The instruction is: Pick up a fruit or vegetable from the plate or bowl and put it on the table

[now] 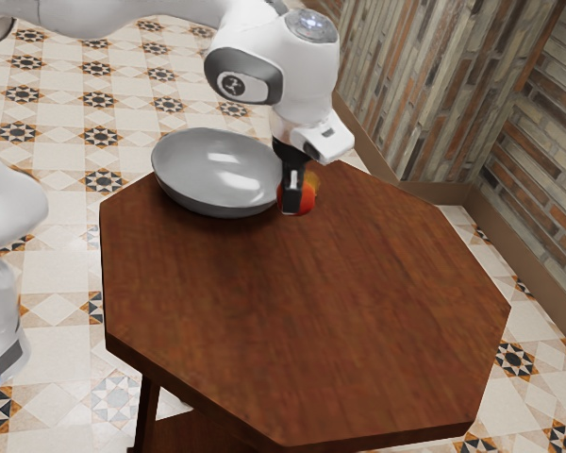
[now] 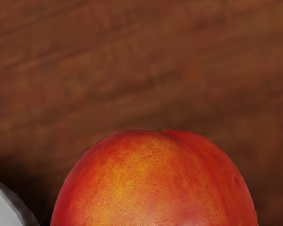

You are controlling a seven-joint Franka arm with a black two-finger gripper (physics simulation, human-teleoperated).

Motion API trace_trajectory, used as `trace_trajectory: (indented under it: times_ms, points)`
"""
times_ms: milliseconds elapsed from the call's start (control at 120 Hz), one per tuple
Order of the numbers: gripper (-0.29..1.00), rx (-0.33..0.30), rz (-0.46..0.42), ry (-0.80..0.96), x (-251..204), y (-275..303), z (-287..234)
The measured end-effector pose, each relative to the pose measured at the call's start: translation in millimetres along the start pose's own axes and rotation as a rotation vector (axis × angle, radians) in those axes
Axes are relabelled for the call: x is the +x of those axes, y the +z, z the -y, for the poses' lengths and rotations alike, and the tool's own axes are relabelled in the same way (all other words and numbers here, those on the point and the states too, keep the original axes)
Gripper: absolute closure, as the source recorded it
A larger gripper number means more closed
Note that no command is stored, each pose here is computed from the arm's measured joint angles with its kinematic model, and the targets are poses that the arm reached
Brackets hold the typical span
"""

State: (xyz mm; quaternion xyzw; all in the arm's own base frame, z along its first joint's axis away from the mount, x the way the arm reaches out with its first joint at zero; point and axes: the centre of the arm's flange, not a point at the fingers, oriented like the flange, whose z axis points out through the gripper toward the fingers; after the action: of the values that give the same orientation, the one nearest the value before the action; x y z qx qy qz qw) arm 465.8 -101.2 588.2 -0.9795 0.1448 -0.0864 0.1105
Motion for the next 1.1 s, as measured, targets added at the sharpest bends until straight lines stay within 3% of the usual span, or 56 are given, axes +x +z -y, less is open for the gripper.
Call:
trace_trajectory:
  times_ms: [208, 408, 617, 742, 867, 950, 1033, 1100]
  points:
    - [0.33, 0.056, 0.071, 0.041, 27.5, 57.4, -52.6]
    - [0.33, 0.017, -0.052, -0.028, 42.7, 76.1, -36.3]
    - [0.34, -0.006, -0.067, -0.075, 38.7, 114.6, -30.1]
    - [0.16, -0.009, -0.079, -0.073, 42.5, 120.0, -36.7]
    - [0.08, -0.011, -0.091, -0.081, 45.9, 118.3, -34.6]
    - [0.05, 0.005, -0.118, -0.106, 62.7, 85.4, -21.9]
    - [0.04, 0.017, -0.197, -0.188, 88.5, -37.2, 20.5]
    - [0.03, -0.007, -0.182, -0.248, 80.3, -108.8, 50.4]
